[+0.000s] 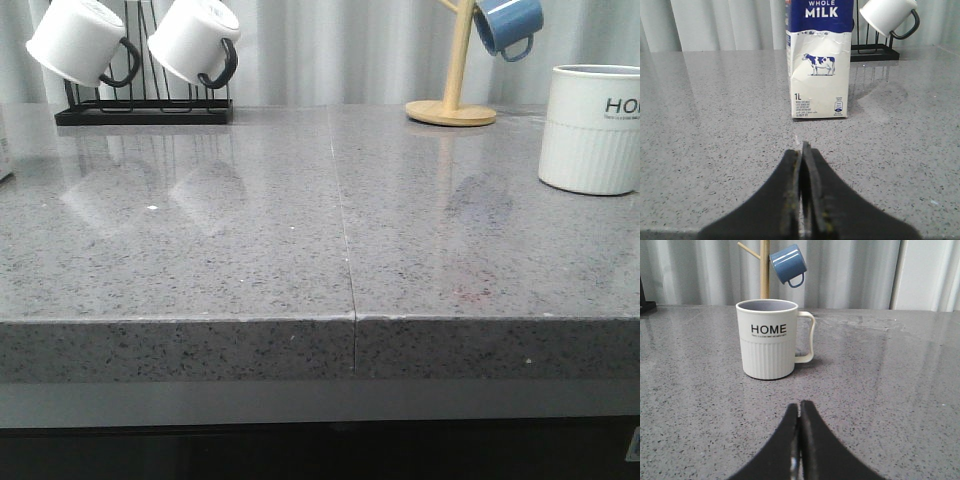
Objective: Place milk next to cup
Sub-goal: 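Move the right gripper toward the white HOME mug's handle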
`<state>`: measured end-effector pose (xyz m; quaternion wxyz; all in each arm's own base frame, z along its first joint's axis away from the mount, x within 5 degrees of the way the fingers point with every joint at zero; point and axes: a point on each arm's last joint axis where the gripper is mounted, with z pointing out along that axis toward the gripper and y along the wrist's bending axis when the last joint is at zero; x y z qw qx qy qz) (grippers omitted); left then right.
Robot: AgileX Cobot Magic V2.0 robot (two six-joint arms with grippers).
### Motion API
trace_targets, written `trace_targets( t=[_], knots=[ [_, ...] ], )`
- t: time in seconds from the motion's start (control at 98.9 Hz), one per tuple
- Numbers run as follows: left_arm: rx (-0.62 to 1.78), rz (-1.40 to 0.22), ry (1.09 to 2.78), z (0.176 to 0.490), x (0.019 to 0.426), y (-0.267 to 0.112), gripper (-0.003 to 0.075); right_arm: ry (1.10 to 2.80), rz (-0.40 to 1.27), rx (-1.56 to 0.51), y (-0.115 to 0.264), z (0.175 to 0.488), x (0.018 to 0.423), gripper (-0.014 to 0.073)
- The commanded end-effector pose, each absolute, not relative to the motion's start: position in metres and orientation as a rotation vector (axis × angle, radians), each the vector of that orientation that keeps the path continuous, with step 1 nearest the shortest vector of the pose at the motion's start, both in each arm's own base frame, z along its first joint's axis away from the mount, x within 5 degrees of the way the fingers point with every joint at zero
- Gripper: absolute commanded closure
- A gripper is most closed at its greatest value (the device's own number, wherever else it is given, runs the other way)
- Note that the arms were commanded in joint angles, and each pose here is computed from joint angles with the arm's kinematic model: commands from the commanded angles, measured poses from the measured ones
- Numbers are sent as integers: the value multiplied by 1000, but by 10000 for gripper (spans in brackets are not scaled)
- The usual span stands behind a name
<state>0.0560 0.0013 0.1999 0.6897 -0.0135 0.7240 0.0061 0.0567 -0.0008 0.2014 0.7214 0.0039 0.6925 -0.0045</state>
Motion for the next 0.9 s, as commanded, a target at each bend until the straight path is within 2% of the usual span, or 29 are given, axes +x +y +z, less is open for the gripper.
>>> trace_targets(
  t=[0.0, 0.586, 0.698, 0.89],
  knots=[
    [-38, 10, 1559, 195, 56, 2, 741, 1407, -17, -10, 0, 217, 53, 662],
    [-38, 10, 1559, 195, 56, 2, 741, 1379, -16, -15, 1, 219, 53, 662],
    [-38, 10, 1559, 195, 56, 2, 741, 1450, -19, 1, -1, 217, 53, 662],
    [-38, 10, 1559, 195, 56, 2, 741, 1494, 118, 130, -1, 230, 57, 662]
  ],
)
